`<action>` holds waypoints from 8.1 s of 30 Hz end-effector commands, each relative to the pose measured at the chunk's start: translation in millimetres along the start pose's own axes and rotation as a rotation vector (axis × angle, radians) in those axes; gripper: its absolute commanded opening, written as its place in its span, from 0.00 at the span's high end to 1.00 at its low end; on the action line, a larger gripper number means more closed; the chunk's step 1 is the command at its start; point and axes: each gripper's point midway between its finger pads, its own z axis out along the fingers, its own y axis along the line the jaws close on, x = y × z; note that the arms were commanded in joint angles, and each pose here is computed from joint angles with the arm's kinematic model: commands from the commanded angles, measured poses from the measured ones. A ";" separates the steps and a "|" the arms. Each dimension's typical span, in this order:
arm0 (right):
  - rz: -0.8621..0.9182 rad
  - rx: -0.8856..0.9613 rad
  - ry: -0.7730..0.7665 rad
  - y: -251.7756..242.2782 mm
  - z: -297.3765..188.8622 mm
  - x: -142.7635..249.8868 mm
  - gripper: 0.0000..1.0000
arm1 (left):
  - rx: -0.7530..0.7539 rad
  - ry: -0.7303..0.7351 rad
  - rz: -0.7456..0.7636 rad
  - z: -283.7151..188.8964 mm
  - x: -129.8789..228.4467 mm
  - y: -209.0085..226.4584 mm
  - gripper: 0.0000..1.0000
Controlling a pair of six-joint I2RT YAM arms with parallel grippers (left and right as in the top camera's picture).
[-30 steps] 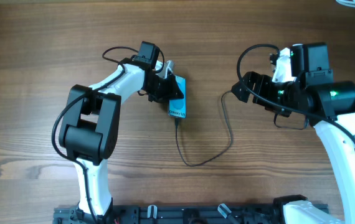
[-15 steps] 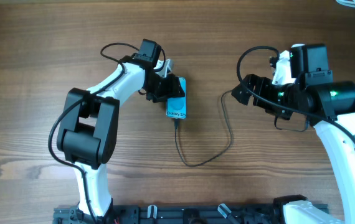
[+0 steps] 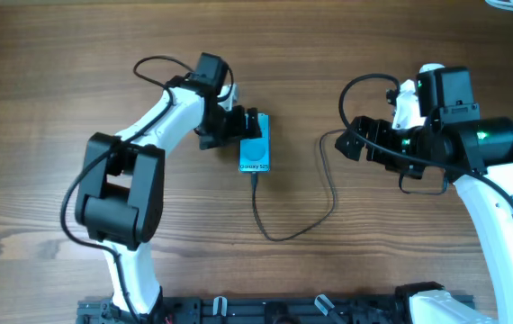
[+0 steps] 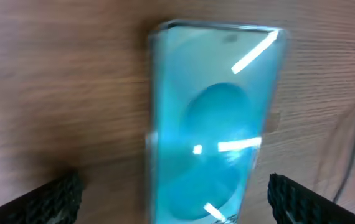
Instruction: Plug charger to phone and switch on socket
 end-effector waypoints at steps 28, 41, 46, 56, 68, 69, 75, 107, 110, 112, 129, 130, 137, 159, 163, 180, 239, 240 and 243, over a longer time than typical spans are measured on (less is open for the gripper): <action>0.439 0.511 -0.419 -141.8 -134.5 -153.0 0.00 | -0.165 -0.733 -0.142 -265.4 5.2 10.7 0.00; 0.823 0.602 -0.382 -265.3 -109.2 -163.0 0.00 | -0.165 -0.733 -0.142 -265.4 5.2 10.7 0.00; 0.787 0.611 -0.267 -284.9 -72.1 -164.6 0.00 | -0.165 -0.733 -0.142 -265.4 5.2 10.7 0.00; 0.656 0.530 -0.151 -306.2 -18.9 -177.2 0.00 | -0.165 -0.733 -0.142 -265.4 5.2 10.7 0.00; 0.624 0.547 -0.123 -328.2 5.4 -181.7 0.00 | -0.165 -0.733 -0.142 -265.4 5.2 10.7 0.00; 0.618 0.547 -0.117 -329.6 8.5 -181.4 0.00 | -0.165 -0.733 -0.142 -265.4 5.2 10.7 0.00; 0.604 0.497 -0.088 -336.3 42.4 -171.0 0.00 | -0.165 -0.733 -0.142 -265.4 5.2 10.7 0.00; 0.544 0.382 -0.133 -340.6 86.4 -172.9 0.00 | -0.165 -0.733 -0.142 -265.4 5.2 10.7 0.00; 0.548 0.382 -0.122 -341.3 89.9 -168.5 0.00 | -0.165 -0.733 -0.142 -265.4 5.2 10.7 0.00; 0.549 0.381 -0.120 -341.5 91.1 -167.4 0.00 | -0.165 -0.733 -0.142 -265.4 5.2 10.7 0.00; 0.518 0.366 -0.096 -326.0 101.7 -167.5 0.00 | -0.165 -0.733 -0.142 -265.4 5.2 10.7 0.00; 0.512 0.365 -0.093 -323.2 103.3 -167.8 0.00 | -0.165 -0.733 -0.142 -265.4 5.2 10.7 0.00; 0.486 0.365 -0.077 -312.5 109.7 -168.2 0.00 | -0.165 -0.733 -0.142 -265.4 5.2 10.7 0.00; 0.636 0.445 -0.281 -258.3 -62.6 -136.2 0.00 | -0.165 -0.733 -0.142 -265.4 5.2 10.7 0.00; 0.616 0.423 -0.344 -223.1 -101.9 -114.4 0.00 | -0.165 -0.733 -0.142 -265.4 5.2 10.7 0.00; 0.386 0.174 -0.666 -105.7 -144.0 24.4 0.00 | -0.165 -0.733 -0.142 -265.4 5.2 10.7 0.00; -0.146 -0.118 -0.991 -44.1 -100.9 60.5 0.00 | -0.165 -0.733 -0.142 -265.4 5.2 10.7 0.00; -0.168 -0.146 -1.005 -42.1 -93.1 57.9 0.00 | -0.165 -0.733 -0.142 -265.4 5.2 10.7 0.00; -0.223 -0.189 -1.038 -37.0 -83.5 53.2 0.00 | -0.165 -0.733 -0.142 -265.4 5.2 10.7 0.00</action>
